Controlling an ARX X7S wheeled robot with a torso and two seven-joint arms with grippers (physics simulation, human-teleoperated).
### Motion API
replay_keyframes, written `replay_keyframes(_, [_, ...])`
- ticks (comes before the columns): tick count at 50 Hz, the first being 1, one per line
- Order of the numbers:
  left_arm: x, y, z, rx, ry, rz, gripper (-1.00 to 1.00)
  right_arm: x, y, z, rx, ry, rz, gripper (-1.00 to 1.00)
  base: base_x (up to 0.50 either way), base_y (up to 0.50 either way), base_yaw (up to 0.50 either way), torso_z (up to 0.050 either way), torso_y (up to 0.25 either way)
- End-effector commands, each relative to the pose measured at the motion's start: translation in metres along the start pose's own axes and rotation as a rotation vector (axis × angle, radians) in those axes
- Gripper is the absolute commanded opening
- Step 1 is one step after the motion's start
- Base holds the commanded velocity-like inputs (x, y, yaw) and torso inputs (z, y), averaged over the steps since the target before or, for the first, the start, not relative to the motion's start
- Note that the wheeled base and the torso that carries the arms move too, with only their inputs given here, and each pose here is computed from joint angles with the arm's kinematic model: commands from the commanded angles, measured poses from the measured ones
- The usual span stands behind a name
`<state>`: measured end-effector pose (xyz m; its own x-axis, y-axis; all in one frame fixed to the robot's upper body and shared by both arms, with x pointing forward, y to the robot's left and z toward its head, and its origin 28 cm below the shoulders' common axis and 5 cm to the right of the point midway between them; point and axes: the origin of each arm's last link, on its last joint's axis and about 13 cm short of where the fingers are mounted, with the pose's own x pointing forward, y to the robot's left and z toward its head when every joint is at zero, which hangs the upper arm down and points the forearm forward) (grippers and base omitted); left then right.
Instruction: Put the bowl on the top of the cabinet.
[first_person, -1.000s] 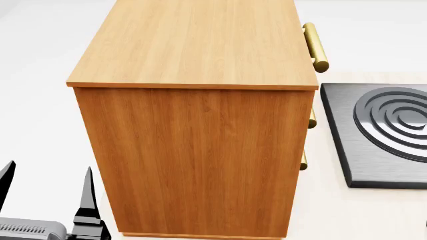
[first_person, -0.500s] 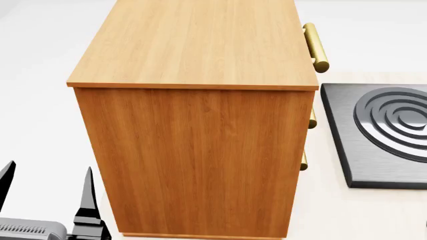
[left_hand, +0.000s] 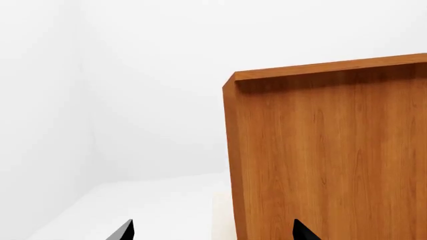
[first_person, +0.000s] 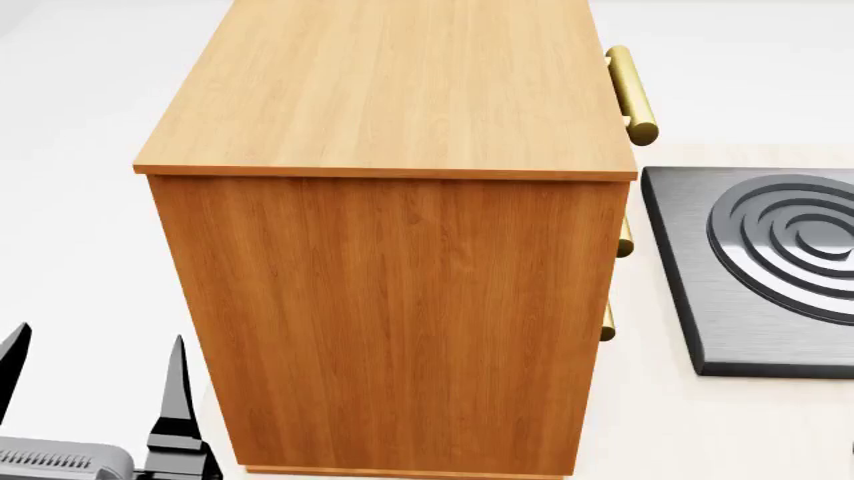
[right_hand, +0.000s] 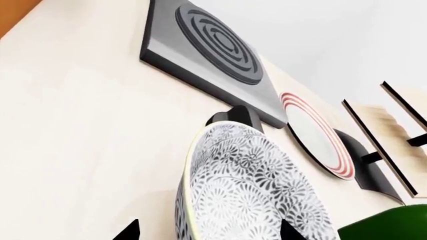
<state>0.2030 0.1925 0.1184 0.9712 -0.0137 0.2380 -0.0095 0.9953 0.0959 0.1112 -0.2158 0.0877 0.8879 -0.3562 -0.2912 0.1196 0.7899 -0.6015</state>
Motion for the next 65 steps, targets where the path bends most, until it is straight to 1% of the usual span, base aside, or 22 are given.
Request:
replay_keyframes(1, [0.0, 0.0, 0.0, 0.0, 0.0, 0.0, 1.0, 0.002, 0.0, 0.0, -0.003, -0.001, -0.001, 1.0, 0.0, 0.0, 0.0, 0.0, 0.0])
replay_keyframes(22, [0.0, 0.0, 0.0, -0.002, 0.0, 0.0, 1.0, 0.006, 0.0, 0.002, 0.003, -0.004, -0.003, 1.0, 0.0, 0.0, 0.0, 0.0, 0.0])
replay_keyframes(65, [0.0, 0.0, -0.001, 0.0, 0.003, 0.002, 1.0, 0.015, 0.006, -0.005, 0.013, 0.018, 0.008, 1.0, 0.0, 0.0, 0.0, 0.0, 0.0])
